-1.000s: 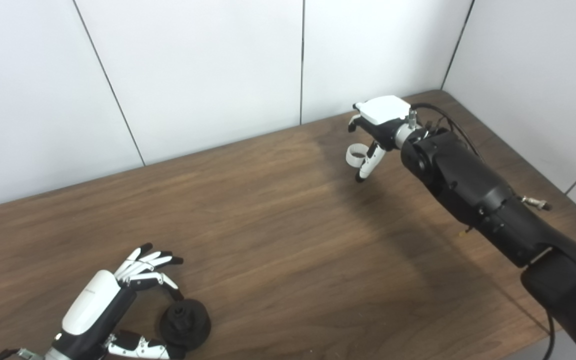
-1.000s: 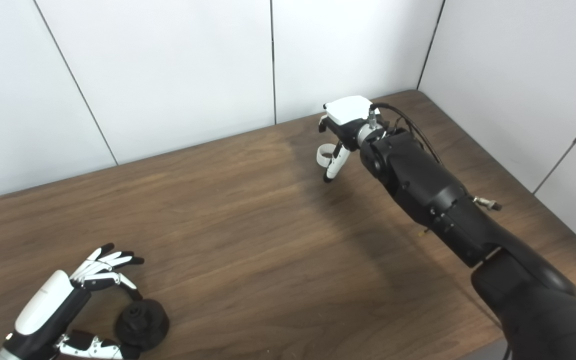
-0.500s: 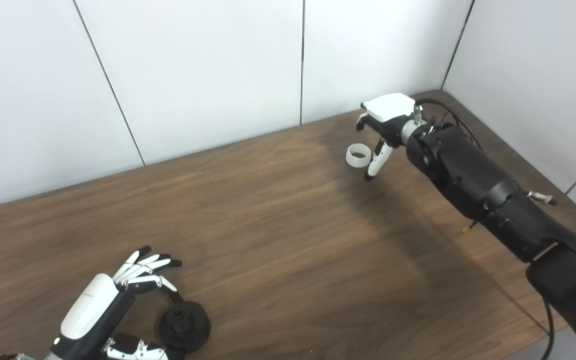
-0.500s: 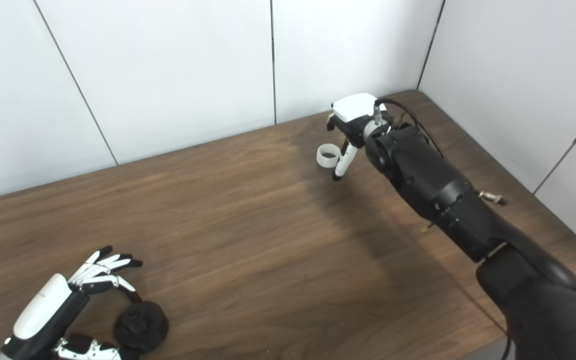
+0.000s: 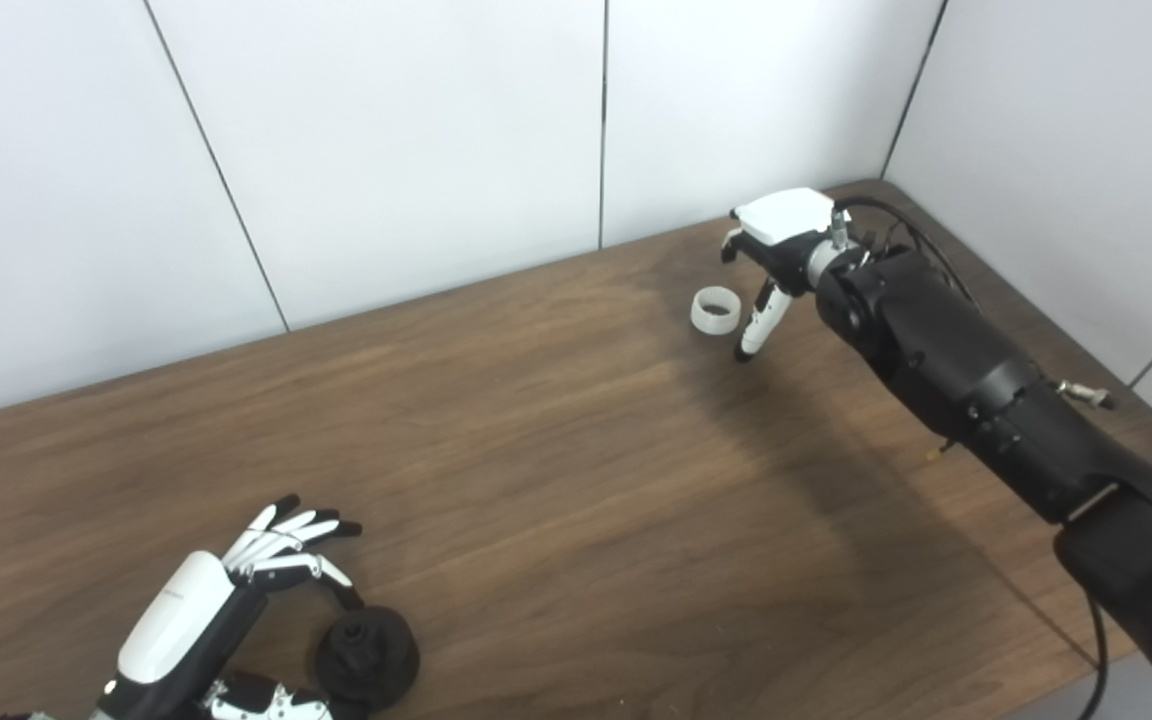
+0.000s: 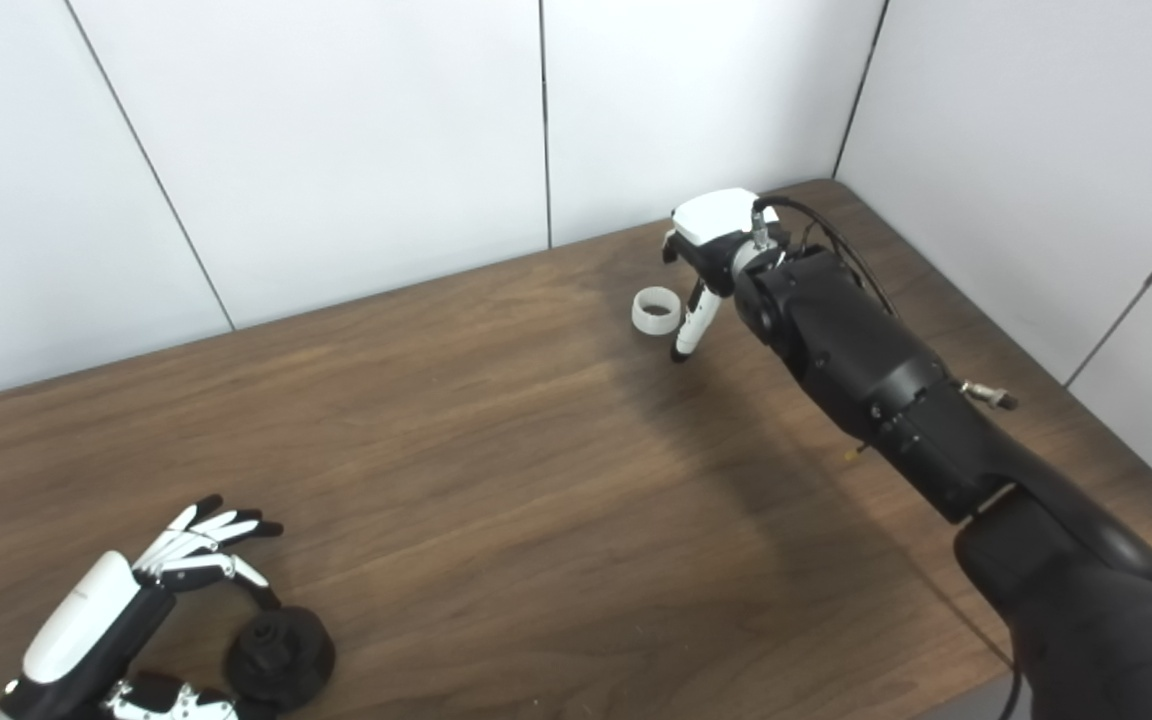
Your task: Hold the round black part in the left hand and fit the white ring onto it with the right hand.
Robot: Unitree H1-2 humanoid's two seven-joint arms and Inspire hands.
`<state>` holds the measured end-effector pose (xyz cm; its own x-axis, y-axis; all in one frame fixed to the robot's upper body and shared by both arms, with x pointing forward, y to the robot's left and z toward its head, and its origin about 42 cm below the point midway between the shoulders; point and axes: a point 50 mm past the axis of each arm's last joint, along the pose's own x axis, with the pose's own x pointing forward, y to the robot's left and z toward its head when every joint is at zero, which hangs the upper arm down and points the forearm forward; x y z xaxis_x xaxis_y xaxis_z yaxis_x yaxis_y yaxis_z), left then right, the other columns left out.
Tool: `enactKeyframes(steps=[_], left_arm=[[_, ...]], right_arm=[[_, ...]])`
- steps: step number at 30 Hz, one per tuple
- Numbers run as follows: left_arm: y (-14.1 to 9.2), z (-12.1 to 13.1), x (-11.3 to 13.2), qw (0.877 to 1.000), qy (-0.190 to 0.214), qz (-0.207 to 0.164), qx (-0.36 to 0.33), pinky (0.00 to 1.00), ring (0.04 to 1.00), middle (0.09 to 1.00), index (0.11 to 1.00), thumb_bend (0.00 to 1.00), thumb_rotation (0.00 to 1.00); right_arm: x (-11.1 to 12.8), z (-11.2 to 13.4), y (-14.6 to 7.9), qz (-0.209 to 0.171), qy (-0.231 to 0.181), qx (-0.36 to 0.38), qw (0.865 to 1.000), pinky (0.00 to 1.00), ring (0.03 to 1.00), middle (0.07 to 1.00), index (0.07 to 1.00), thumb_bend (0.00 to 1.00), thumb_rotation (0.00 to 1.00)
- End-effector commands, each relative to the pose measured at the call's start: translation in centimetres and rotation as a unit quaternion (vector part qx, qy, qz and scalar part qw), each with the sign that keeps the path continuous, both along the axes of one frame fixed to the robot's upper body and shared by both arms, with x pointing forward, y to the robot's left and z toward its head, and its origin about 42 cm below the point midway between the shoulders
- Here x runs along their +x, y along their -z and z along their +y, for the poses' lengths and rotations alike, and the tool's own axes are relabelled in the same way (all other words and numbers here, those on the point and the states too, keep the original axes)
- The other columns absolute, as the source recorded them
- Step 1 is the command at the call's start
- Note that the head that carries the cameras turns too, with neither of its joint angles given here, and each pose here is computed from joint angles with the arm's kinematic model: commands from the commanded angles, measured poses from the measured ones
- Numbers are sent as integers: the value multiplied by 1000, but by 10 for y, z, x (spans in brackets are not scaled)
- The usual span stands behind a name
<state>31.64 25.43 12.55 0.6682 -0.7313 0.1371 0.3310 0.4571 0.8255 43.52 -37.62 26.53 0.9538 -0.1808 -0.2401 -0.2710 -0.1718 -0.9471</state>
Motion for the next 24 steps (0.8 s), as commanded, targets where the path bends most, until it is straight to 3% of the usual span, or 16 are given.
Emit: enactKeyframes(steps=[1,24], left_arm=[[1,13,-4,999,2,6,40,1000,898,849,476,509,46],[2,12,-13,999,2,9,36,1000,895,845,476,509,45]], right_arm=[[5,-7,-29,-40,13,-11,999,996,1000,1000,827,932,418],[17,2,-13,-31,3,0,1000,983,1000,1000,832,954,449]])
